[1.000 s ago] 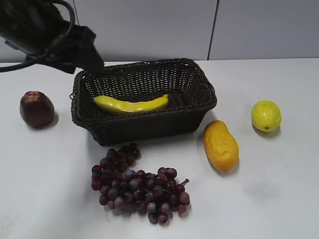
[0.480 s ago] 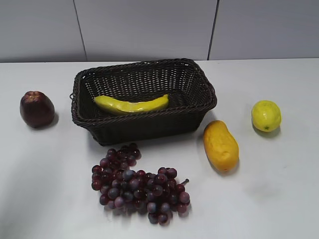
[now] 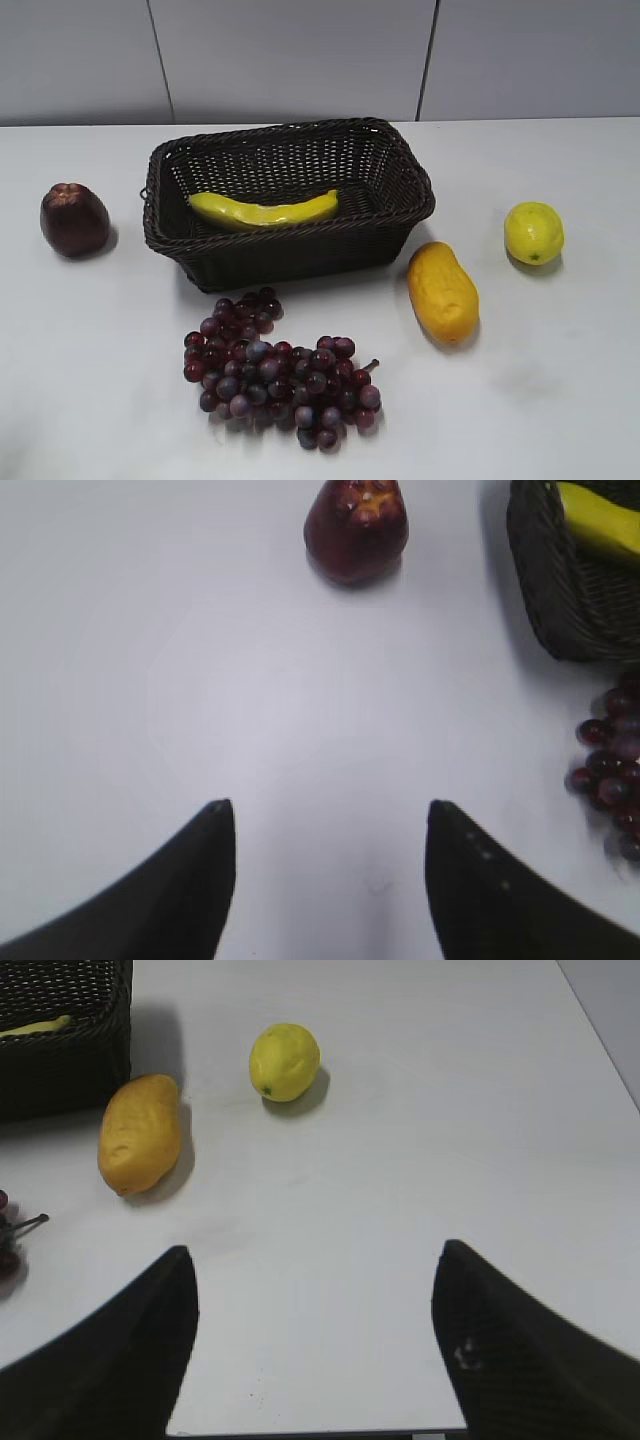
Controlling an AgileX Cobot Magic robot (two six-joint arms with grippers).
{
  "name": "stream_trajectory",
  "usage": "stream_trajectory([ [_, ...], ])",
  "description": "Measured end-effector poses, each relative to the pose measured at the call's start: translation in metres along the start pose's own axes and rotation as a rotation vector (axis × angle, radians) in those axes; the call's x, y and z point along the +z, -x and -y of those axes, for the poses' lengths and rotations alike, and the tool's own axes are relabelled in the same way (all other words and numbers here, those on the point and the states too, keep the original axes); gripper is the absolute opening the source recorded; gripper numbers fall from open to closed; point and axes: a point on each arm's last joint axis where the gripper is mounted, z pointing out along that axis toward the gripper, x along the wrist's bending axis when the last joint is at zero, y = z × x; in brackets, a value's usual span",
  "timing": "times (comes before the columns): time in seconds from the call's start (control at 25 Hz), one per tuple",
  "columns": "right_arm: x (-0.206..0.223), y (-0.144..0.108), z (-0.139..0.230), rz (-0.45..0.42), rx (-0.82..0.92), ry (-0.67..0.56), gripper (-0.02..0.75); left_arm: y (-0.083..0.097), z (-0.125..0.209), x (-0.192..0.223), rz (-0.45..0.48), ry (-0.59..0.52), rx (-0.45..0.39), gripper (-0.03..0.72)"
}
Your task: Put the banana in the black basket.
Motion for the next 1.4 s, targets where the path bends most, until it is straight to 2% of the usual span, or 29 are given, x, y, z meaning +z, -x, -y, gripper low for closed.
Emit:
stream_trajectory([
  [0.32,0.000,0.000,0.000,0.000,0.000,0.000,0.582,0.006,0.069,-0.030,-0.029,0.218,0.026,0.590],
  [0.68,0.000,0.000,0.000,0.000,0.000,0.000,0.582,0.013,0.124,-0.055,-0.046,0.416,0.056,0.590],
  [0.84,0.000,0.000,0.000,0.000,0.000,0.000,0.582,0.010,0.137,-0.052,-0.082,0.408,0.069,0.590],
  [1.0,0.000,0.000,0.000,0.000,0.000,0.000,0.582,0.009,0.141,-0.038,-0.079,0.362,0.063,0.590],
  [1.4,0.000,0.000,0.000,0.000,0.000,0.000,0.582,0.009,0.141,-0.038,-0.078,0.366,0.057,0.585],
])
